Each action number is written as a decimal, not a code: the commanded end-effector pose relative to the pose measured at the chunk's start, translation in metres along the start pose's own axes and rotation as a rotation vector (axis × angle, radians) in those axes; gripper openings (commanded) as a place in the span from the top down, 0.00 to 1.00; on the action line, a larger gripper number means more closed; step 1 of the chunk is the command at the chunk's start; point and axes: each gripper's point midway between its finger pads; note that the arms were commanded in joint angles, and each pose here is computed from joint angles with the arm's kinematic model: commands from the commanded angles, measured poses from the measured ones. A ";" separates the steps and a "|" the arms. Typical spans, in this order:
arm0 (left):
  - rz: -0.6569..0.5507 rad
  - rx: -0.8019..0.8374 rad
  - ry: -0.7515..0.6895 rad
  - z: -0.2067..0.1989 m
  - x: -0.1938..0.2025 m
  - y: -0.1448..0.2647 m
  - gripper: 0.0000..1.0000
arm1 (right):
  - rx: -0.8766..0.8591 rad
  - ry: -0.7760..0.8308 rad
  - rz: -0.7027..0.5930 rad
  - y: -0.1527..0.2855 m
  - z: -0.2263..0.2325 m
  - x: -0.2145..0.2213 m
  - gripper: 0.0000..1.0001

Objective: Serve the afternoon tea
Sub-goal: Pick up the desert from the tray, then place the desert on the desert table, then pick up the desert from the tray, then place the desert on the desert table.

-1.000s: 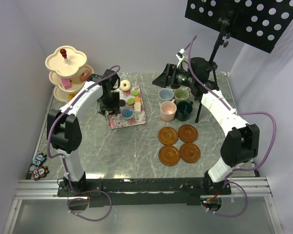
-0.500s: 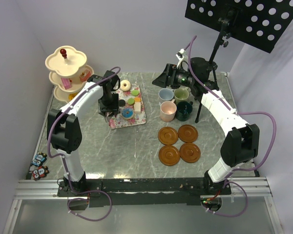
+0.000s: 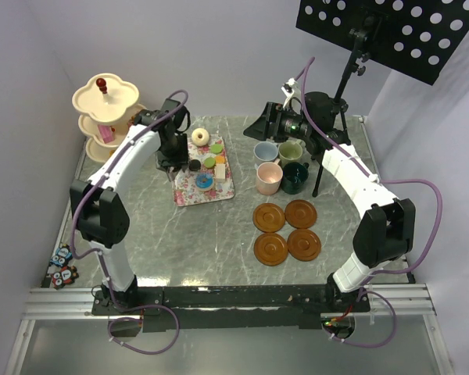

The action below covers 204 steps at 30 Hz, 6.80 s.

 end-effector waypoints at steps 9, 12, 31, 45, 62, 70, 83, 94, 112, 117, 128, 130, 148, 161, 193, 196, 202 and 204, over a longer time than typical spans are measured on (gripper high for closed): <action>-0.260 -0.044 0.224 0.070 -0.036 0.081 0.48 | -0.043 0.037 -0.043 0.007 0.013 -0.014 0.16; -0.283 -0.074 0.253 0.093 -0.039 0.091 0.47 | -0.046 0.039 -0.044 0.008 0.014 -0.015 0.16; -0.398 -0.149 0.357 0.151 -0.072 0.094 0.47 | -0.048 0.034 -0.042 0.007 0.014 -0.016 0.16; -0.394 -0.136 0.339 0.150 -0.086 0.073 0.42 | -0.047 0.039 -0.038 0.006 0.013 -0.016 0.16; -0.407 -0.142 0.335 0.151 -0.077 0.076 0.43 | -0.057 0.027 -0.021 0.004 0.012 -0.013 0.16; -0.456 -0.127 0.340 0.149 -0.058 0.096 0.43 | -0.067 0.014 -0.015 0.002 0.013 -0.011 0.16; -0.405 -0.045 0.265 0.094 -0.028 0.095 0.43 | -0.075 -0.001 -0.006 0.003 0.013 -0.008 0.16; -0.362 0.098 0.196 0.022 -0.026 0.068 0.42 | -0.071 0.008 -0.015 0.004 0.015 -0.011 0.16; -0.124 0.124 0.023 -0.026 -0.035 -0.024 0.41 | -0.062 0.034 -0.029 0.009 0.017 -0.016 0.16; -0.100 0.126 0.002 -0.031 -0.029 -0.032 0.40 | -0.067 0.028 -0.026 0.007 0.017 -0.016 0.16; -0.034 0.089 -0.052 -0.032 -0.020 -0.047 0.39 | -0.066 0.025 -0.021 0.007 0.016 -0.014 0.16; -0.028 0.085 -0.061 -0.032 -0.018 -0.050 0.39 | -0.067 0.026 -0.022 0.007 0.016 -0.015 0.16; -0.046 0.064 -0.079 -0.034 -0.023 -0.055 0.50 | -0.063 0.022 -0.018 0.007 0.014 -0.015 0.16; -0.181 0.023 -0.027 -0.017 -0.038 0.006 0.55 | -0.059 0.021 -0.016 0.006 0.013 -0.014 0.16; -0.647 -0.021 0.292 0.101 -0.129 0.188 0.54 | -0.065 0.011 -0.010 0.007 0.012 -0.011 0.16; -0.672 -0.024 0.302 0.105 -0.143 0.188 0.54 | -0.065 0.009 -0.010 0.007 0.012 -0.011 0.16; -0.642 -0.059 0.315 0.119 -0.148 0.167 0.53 | -0.060 0.017 -0.012 0.009 0.013 -0.012 0.16; -0.630 -0.069 0.317 0.123 -0.147 0.159 0.53 | -0.062 0.017 -0.012 0.009 0.014 -0.013 0.16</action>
Point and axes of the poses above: each gripper's point midway between its finger pads, its own y axis back along the fingers, its own z axis along the line the jaws close on, x = y × z, and after that the axes turned 6 degrees about -y, right-handed
